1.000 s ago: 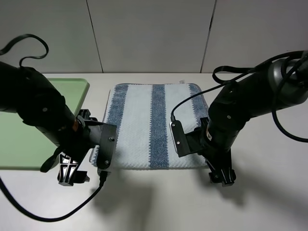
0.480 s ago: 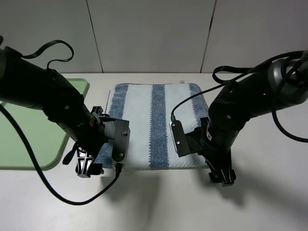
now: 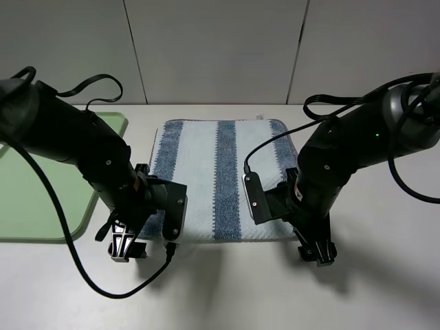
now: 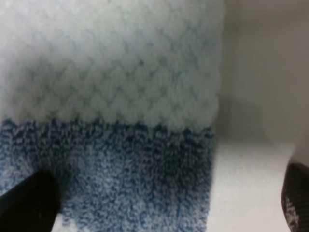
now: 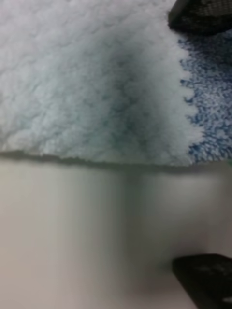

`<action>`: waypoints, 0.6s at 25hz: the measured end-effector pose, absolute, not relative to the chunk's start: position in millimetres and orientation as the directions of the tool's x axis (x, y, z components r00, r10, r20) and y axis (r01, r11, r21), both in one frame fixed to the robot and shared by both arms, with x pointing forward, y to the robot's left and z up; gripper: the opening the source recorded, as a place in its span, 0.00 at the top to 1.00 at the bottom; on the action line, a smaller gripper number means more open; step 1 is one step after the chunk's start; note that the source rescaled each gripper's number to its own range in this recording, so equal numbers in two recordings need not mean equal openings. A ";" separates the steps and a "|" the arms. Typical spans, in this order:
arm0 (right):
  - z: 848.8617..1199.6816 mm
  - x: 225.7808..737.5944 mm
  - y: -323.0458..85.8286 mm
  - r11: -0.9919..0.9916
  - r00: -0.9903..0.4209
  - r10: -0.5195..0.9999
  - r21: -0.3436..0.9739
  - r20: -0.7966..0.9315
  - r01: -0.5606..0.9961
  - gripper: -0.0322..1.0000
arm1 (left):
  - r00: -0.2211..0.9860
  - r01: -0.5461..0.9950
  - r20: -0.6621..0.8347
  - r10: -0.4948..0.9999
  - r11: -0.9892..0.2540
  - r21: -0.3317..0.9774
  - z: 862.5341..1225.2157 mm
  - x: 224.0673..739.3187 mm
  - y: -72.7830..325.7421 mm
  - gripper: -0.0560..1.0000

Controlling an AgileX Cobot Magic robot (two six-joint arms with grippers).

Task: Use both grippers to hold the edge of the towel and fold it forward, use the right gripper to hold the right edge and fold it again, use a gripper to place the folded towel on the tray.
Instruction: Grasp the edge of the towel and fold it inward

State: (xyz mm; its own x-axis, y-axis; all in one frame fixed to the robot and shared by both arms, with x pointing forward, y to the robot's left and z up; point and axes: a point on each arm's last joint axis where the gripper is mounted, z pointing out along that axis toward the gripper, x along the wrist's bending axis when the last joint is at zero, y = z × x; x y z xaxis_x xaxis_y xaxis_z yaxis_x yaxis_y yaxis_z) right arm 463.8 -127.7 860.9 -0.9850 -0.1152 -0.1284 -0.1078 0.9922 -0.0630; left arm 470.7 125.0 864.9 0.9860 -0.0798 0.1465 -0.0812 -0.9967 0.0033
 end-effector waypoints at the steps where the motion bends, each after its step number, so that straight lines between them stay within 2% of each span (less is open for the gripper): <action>1: 860.9 463.8 -127.7 0.992 -0.985 -0.115 -0.063 -0.128 -0.108 0.00 | 0.987 -0.079 0.144 -0.078 -0.997 0.003 864.8 470.5 125.1 0.10; 7: 860.9 463.9 -127.6 0.992 -0.985 -0.116 -0.062 -0.130 -0.108 0.00 | 0.987 -0.075 0.143 -0.073 -0.997 0.008 864.0 470.3 124.3 0.36; 8: 860.9 463.7 -127.6 0.992 -0.985 -0.113 -0.062 -0.127 -0.106 0.03 | 0.987 -0.076 0.146 -0.074 -0.997 0.009 863.7 470.6 124.1 0.41; 15: 860.1 463.3 -126.6 0.995 -0.987 -0.093 -0.044 -0.130 -0.088 0.48 | 0.985 -0.082 0.157 -0.078 -0.997 0.018 862.8 471.7 123.0 0.61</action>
State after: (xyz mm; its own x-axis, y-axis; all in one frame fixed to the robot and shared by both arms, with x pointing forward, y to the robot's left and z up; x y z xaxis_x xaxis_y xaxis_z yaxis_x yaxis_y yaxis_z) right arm 463.3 -126.6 860.1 -0.9871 -0.0934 -0.1302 -0.0883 0.9951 -0.0441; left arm 471.7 123.0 862.8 0.9845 -0.0778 0.1571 -0.0816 -0.9965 0.0177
